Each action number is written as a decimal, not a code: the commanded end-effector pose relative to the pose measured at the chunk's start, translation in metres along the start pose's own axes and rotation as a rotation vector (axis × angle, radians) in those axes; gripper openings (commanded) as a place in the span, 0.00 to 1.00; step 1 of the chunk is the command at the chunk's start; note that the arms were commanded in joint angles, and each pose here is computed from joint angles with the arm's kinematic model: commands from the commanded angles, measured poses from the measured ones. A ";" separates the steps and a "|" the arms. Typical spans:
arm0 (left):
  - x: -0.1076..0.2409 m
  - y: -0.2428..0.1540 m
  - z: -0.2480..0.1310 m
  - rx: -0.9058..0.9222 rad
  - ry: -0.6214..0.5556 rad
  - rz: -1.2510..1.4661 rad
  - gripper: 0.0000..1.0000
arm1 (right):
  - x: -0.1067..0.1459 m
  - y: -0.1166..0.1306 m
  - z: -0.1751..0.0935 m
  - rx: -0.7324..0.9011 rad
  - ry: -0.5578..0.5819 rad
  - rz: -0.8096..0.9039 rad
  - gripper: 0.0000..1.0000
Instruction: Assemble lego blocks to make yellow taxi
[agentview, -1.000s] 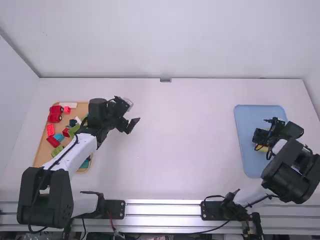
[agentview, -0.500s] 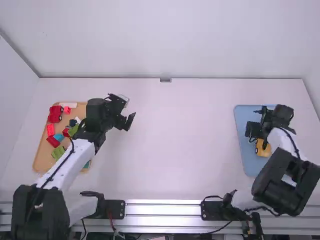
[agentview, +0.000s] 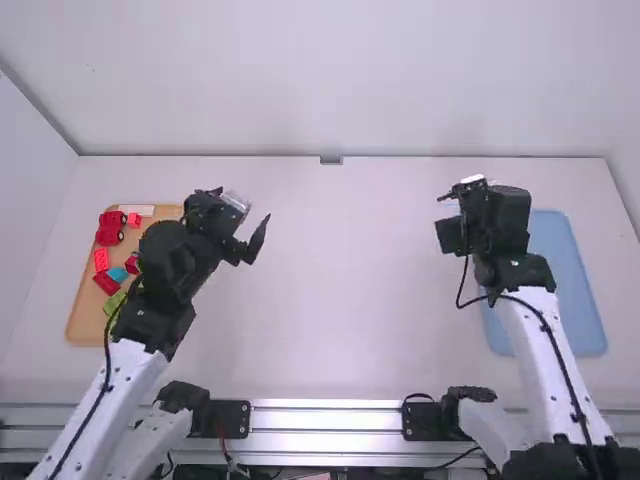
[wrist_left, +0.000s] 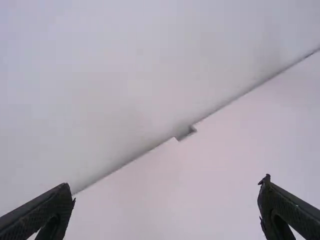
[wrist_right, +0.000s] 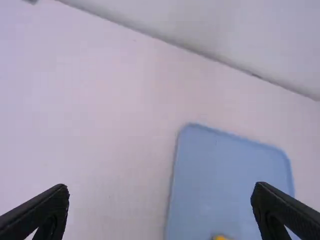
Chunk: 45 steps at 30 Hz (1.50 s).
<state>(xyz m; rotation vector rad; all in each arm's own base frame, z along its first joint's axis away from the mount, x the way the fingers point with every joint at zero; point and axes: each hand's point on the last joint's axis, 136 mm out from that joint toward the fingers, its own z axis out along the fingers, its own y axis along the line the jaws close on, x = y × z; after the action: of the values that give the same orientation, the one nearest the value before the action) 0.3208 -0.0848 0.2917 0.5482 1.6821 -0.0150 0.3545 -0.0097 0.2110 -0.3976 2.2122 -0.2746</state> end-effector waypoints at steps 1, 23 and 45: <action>0.025 0.012 -0.004 -0.065 0.060 -0.047 0.93 | 0.003 0.004 -0.003 -0.014 -0.019 0.027 0.93; 0.145 0.019 -0.058 -0.310 0.088 -0.373 0.48 | 0.025 0.021 -0.044 -0.006 -0.363 0.388 0.51; 0.170 0.005 -0.068 -0.334 -0.043 -0.351 0.10 | 0.130 0.065 -0.020 -0.006 -0.363 0.388 0.06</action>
<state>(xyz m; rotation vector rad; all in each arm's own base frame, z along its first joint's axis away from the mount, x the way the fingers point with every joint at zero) 0.2456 -0.0011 0.1515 0.0089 1.6702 0.0006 0.2511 0.0030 0.1146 -0.0175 1.8861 0.0113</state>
